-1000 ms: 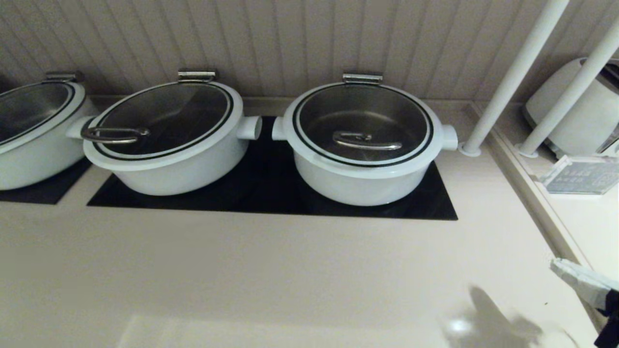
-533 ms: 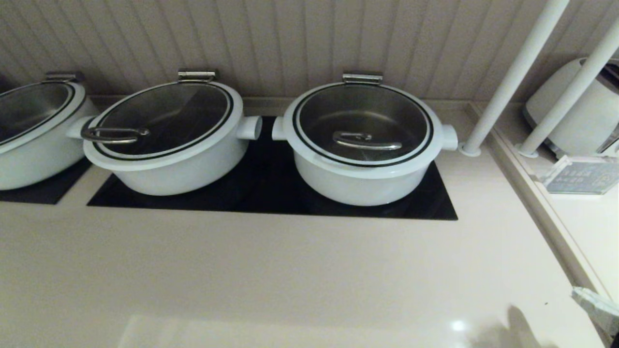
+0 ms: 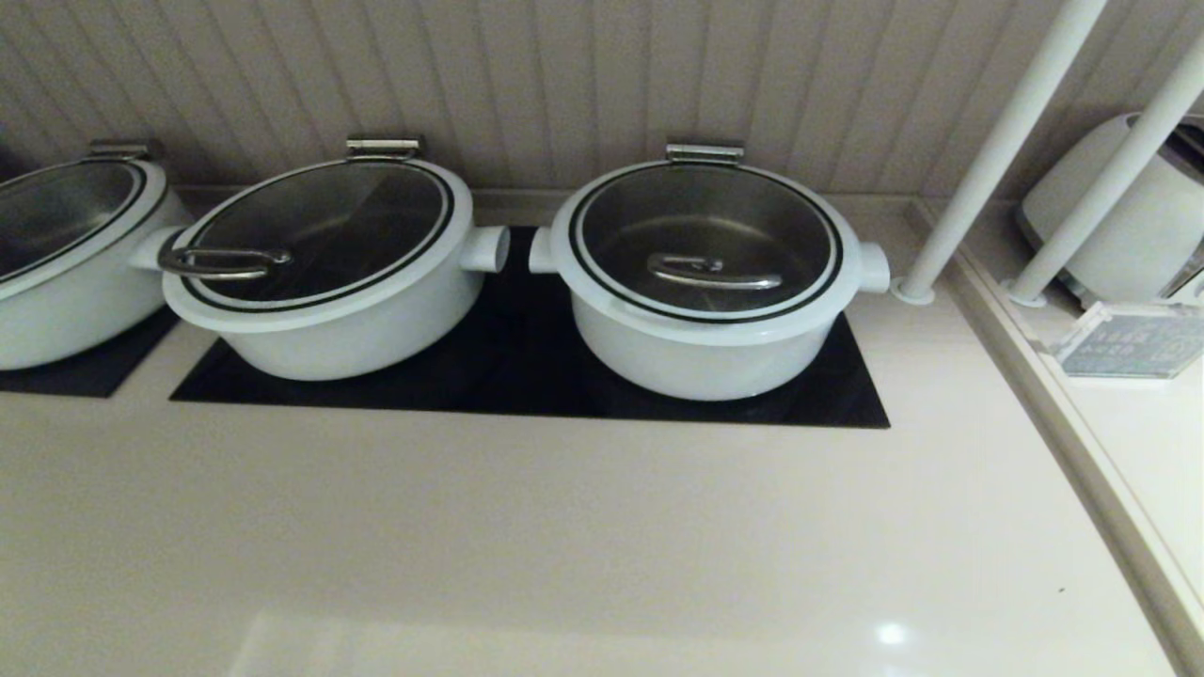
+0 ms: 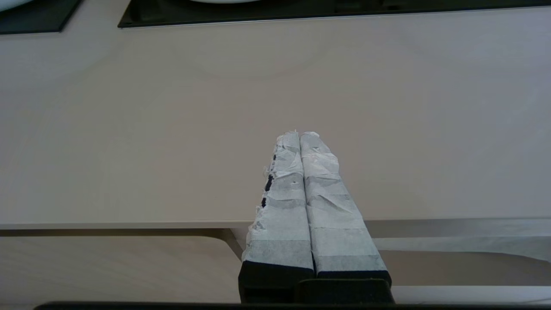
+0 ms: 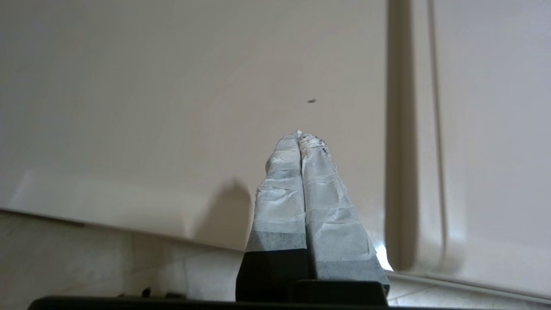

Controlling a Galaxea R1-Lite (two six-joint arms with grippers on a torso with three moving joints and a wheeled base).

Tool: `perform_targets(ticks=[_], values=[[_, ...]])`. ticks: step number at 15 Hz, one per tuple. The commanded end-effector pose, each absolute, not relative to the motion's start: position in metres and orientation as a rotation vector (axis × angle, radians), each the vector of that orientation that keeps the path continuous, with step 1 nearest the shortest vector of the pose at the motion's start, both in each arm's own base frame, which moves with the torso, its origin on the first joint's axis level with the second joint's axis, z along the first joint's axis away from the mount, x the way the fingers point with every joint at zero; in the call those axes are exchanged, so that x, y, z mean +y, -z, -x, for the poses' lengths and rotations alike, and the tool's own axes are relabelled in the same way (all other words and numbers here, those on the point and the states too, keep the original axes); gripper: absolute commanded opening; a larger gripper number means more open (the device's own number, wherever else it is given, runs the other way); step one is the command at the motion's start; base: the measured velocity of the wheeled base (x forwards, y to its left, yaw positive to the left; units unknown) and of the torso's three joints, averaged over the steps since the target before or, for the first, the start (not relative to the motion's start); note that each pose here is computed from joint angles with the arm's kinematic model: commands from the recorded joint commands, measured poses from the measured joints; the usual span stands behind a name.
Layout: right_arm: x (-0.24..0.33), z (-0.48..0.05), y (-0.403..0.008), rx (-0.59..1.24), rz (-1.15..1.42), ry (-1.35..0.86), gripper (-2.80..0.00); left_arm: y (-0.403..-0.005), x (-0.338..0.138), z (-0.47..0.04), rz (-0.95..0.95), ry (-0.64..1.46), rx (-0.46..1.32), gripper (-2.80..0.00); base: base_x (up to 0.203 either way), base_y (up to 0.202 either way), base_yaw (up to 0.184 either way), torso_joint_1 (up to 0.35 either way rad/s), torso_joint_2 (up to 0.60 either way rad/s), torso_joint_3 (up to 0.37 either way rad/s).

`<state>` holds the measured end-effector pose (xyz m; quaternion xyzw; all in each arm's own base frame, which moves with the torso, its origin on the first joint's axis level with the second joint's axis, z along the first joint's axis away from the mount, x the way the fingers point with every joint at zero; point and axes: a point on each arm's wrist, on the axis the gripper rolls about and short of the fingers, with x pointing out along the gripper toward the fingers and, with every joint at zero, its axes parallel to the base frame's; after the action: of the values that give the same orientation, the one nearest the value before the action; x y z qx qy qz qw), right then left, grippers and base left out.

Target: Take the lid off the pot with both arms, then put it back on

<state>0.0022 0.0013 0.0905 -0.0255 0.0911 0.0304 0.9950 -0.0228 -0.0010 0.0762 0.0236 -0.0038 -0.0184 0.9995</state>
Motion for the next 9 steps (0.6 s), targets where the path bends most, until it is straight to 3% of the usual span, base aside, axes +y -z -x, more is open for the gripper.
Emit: perform_targets(ticks=[1,9], values=[[0.0010,0.0180,-0.0837,0.021,0.057,-0.045,-2.80,-0.0763,-0.0010,0.0227,-0.048,0.037,-0.007,-2.80,0.000,0.000,0.000,0.000,0.00,0.000],[-0.0003,0.0228,-0.0757,-0.003,0.006,0.009,-2.80,-0.0763,-0.0010,0.0228,-0.048,0.037,-0.009,-2.80,0.000,0.000,0.000,0.000,0.00,0.000]])
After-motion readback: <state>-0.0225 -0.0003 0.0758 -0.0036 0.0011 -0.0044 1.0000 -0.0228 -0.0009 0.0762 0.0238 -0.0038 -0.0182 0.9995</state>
